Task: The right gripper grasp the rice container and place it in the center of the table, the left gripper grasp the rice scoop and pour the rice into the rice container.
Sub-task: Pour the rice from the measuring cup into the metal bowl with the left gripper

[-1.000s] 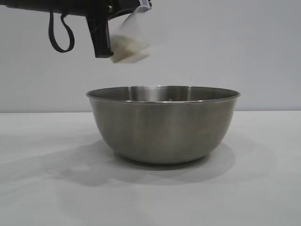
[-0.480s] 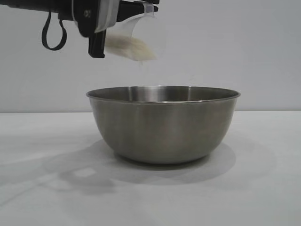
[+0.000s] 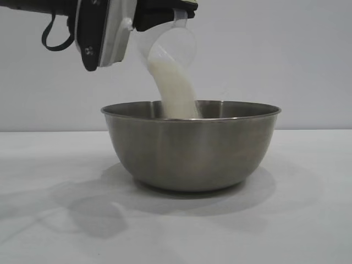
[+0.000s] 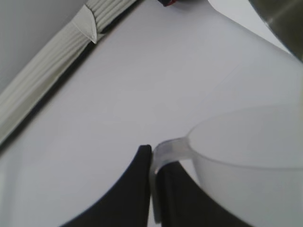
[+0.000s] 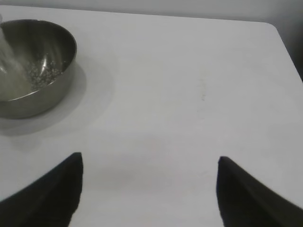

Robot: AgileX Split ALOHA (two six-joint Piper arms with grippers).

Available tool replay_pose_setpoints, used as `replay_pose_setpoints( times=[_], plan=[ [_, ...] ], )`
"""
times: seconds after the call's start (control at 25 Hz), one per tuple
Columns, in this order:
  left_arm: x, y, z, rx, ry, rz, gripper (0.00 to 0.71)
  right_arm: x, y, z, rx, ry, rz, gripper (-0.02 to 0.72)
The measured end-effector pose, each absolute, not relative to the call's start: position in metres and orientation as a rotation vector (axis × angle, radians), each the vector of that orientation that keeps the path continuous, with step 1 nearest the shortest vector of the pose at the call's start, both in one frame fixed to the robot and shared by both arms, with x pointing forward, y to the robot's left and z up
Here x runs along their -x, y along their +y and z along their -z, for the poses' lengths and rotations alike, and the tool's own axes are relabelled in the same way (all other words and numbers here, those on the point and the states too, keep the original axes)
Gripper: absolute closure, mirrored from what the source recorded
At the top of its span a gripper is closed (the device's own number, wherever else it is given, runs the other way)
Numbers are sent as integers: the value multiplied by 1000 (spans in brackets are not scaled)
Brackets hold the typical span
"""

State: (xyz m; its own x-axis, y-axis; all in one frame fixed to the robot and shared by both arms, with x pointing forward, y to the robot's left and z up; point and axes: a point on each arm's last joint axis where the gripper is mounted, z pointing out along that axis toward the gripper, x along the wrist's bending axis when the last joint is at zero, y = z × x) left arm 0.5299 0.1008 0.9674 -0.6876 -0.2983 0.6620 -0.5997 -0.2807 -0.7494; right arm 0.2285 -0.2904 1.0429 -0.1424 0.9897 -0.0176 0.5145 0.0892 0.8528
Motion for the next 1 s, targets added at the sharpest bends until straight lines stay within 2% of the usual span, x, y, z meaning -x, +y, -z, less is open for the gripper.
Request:
replay_pose_setpoints(
  times=[0.2, 1.0],
  plan=[
    [-528, 100, -967, -1022, -1858, -2120, 710, -228, -290, -1043, -1488, 1735, -955, 180],
    [-525, 99, -965, -968, -1903, -2097, 710, -228, -290, -1043, -1488, 1735, -955, 180]
  ],
)
